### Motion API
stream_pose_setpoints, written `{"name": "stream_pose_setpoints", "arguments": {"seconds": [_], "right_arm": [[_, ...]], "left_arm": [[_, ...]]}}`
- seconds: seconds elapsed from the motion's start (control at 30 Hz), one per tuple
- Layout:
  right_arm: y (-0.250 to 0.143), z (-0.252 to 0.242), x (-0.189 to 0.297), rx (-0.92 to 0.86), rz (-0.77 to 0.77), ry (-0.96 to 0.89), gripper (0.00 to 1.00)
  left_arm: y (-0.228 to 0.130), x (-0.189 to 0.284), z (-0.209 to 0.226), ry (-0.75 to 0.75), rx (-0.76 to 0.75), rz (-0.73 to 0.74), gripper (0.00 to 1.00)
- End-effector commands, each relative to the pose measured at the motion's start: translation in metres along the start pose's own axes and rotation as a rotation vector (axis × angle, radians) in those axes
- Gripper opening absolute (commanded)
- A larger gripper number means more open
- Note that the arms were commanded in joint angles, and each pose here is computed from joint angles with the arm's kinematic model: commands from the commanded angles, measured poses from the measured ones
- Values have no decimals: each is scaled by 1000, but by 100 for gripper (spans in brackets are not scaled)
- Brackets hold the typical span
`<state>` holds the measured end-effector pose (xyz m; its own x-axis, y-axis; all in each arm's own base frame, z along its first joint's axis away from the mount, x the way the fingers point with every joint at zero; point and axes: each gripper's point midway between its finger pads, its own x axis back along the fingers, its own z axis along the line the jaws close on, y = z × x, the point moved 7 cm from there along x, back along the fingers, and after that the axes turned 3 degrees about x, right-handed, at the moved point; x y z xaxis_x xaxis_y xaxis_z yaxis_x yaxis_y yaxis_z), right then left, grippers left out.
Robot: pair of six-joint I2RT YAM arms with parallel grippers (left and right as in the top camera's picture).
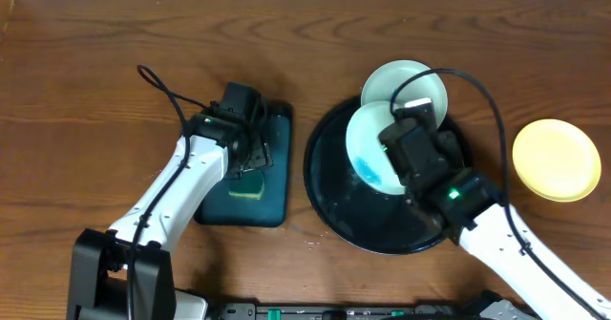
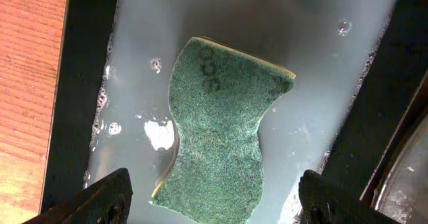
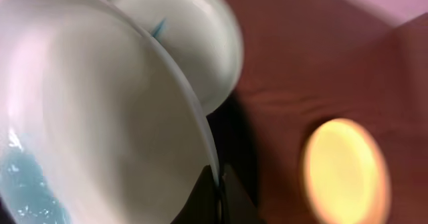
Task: Clean dirty plates on tray and stack at the side
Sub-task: 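Lift the scrubbed pale blue plate with the right gripper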
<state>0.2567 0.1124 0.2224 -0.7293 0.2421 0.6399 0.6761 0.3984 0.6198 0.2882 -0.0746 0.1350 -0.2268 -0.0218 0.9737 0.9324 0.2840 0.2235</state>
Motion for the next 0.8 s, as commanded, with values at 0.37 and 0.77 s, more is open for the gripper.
{"name": "stream_pose_setpoints", "arguments": {"seconds": [0.37,0.77], "right_arm": [[15,20,60,252,-240,-314,1],[16,34,82,345,-316,-346,1]], "left_arm": [[1,-1,2,10,3,0,81],[1,-1,2,10,3,0,81]]}}
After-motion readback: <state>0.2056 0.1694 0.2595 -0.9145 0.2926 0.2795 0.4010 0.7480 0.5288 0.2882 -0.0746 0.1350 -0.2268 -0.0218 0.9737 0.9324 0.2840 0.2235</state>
